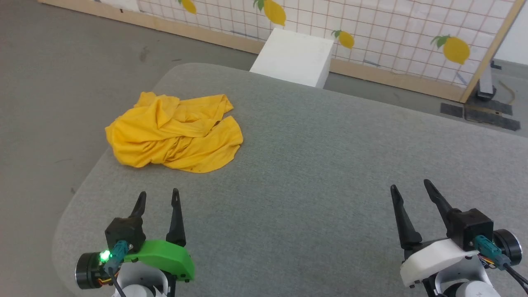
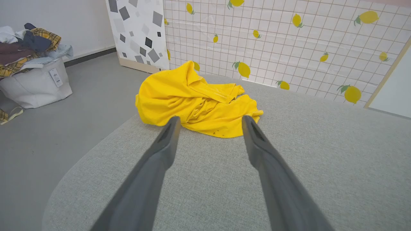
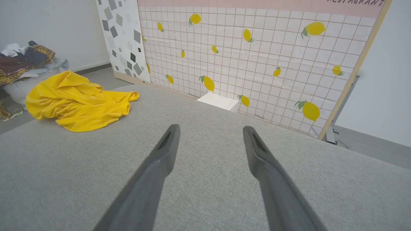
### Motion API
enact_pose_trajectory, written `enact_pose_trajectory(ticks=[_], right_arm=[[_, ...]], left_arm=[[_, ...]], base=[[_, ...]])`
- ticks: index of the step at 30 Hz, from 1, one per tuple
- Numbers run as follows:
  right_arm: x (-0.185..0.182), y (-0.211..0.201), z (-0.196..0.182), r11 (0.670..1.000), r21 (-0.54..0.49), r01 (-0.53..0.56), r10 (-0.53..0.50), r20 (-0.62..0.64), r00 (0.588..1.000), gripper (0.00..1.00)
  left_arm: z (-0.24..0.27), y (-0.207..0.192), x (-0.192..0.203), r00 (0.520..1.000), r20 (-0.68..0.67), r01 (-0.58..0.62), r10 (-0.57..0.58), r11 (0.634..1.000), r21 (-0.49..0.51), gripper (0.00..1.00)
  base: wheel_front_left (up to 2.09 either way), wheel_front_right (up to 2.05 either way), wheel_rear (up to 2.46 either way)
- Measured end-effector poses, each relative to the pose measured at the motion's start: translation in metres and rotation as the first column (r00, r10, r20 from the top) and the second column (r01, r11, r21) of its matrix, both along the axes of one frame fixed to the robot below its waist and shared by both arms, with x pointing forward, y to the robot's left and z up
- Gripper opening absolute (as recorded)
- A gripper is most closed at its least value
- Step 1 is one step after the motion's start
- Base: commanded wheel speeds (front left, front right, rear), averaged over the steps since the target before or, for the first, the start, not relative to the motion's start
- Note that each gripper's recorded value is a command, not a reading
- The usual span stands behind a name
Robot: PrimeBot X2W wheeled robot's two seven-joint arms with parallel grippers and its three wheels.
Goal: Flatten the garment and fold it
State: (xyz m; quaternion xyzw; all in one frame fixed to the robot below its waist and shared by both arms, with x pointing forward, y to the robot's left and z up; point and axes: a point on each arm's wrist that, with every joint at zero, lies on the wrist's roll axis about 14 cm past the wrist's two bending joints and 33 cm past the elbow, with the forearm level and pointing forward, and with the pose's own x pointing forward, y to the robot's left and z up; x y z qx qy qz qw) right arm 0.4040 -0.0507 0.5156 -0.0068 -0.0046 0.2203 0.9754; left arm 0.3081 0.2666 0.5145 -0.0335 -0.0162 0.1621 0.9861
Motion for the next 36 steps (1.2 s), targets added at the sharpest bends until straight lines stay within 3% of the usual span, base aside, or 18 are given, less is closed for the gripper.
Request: enact_pose_trajectory(ticks=[36], right_arm=[[0.004,0.063,-0.004,0.985,0.033,-0.17,0.169,0.006,0.986,1.0]], left_arm=[[-0.008,0.044,-0.048,0.98,0.017,-0.199,0.201,0.979,-0.05,1.0]], base=[[0.0,0.0,0.0]])
